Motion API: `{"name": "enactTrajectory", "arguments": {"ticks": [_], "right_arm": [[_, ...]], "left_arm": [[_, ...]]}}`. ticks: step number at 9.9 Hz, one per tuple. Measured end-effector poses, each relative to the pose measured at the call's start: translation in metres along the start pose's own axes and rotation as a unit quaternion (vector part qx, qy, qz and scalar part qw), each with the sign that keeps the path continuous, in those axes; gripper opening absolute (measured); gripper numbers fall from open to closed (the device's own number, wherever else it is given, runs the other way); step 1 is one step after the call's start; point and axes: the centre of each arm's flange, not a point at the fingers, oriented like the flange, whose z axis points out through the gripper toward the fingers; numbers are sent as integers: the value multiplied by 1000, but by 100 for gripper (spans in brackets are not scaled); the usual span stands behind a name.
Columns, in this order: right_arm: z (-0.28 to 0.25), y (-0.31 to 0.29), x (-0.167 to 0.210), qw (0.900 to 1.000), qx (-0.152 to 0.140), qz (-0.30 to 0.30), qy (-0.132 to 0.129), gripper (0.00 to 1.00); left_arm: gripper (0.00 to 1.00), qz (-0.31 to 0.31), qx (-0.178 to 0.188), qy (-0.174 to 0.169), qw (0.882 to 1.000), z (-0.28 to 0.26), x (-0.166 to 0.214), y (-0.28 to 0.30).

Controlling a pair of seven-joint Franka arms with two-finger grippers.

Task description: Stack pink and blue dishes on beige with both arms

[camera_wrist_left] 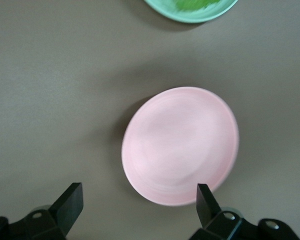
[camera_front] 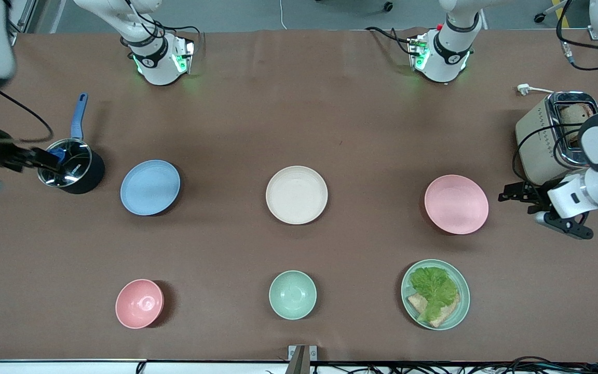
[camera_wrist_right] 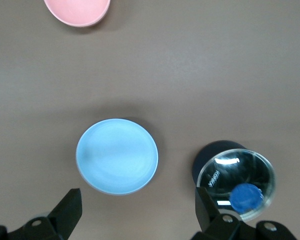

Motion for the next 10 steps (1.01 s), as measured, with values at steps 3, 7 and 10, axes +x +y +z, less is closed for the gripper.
{"name": "enactTrajectory", "arguments": {"ticks": [3,7,10], "right_arm": [[118,35,-3,996,61,-58,-5,100],[230,89,-6,981,154,-115,0,100],[285,80,-10,975,187,-117,12,97]], "left_arm": [[89,36,-10,-11,999,77,-8,-25],[51,36,-24,-26,999,126,-11,-32],[21,35,-28,-28,999,131,-11,-31]]}}
